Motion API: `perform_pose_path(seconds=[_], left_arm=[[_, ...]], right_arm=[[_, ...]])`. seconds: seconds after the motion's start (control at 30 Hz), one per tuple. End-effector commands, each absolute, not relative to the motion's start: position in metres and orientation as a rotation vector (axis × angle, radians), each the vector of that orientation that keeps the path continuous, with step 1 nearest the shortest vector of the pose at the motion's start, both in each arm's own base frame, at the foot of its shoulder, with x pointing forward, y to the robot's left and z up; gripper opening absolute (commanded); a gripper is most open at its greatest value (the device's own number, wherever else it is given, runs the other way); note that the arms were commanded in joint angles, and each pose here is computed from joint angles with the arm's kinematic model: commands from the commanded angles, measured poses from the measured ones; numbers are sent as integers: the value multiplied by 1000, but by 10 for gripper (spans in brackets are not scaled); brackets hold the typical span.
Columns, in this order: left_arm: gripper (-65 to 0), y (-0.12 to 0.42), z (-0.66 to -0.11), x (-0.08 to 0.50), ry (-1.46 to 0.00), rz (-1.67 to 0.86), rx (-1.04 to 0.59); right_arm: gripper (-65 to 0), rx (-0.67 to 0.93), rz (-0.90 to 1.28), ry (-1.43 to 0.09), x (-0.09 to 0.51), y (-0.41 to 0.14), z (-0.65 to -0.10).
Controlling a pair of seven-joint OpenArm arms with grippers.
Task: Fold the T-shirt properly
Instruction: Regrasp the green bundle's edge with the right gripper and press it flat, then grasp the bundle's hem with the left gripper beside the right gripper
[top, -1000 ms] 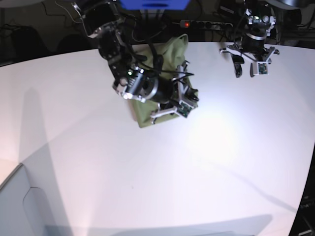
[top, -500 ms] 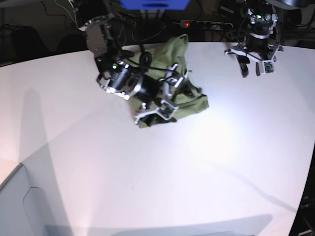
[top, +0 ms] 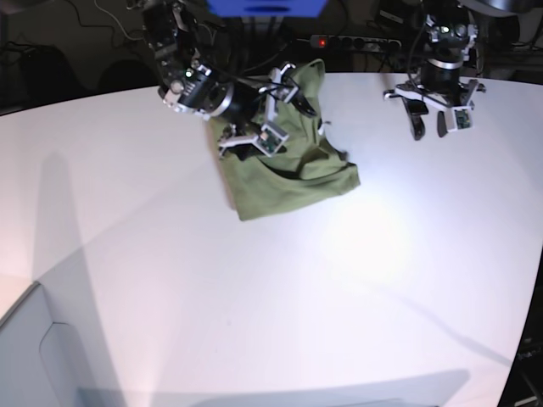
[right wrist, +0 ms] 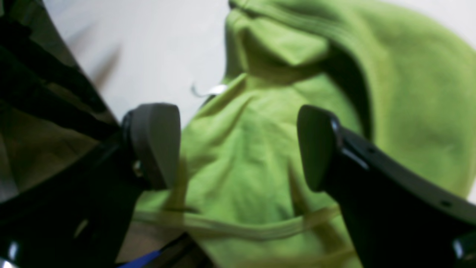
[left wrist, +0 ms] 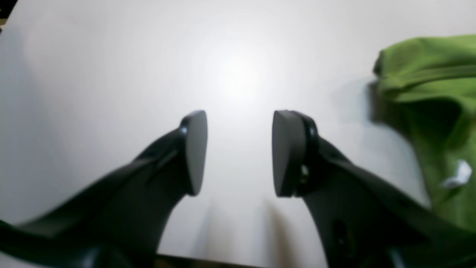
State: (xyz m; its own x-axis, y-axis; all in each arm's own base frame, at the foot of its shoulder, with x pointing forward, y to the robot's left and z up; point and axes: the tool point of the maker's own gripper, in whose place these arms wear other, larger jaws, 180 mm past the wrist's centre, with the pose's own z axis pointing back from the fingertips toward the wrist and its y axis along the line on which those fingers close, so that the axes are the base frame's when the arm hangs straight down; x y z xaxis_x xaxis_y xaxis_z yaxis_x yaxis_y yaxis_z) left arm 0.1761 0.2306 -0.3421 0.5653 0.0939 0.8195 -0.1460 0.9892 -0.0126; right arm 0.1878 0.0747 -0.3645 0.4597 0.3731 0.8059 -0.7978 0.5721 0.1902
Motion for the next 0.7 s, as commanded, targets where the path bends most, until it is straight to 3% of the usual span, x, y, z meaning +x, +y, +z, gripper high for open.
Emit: perform_pose_path(seconds=[0.0, 0.3, 0.5, 0.67], left_arm=[[-373, 227, -334, 178, -991, 152, 35], [-370, 187, -331, 189, -1016, 285, -219], [-270, 141, -330, 205, -1022, 241, -350], [-246, 109, -324, 216, -1031, 203, -441]], right_arm=[[-192, 649, 775, -834, 188, 80, -353], [-193, 698, 873, -704, 147, 94, -382], [-196, 701, 954, -680, 131, 92, -384], [-197, 675, 982, -738, 138, 83, -367]])
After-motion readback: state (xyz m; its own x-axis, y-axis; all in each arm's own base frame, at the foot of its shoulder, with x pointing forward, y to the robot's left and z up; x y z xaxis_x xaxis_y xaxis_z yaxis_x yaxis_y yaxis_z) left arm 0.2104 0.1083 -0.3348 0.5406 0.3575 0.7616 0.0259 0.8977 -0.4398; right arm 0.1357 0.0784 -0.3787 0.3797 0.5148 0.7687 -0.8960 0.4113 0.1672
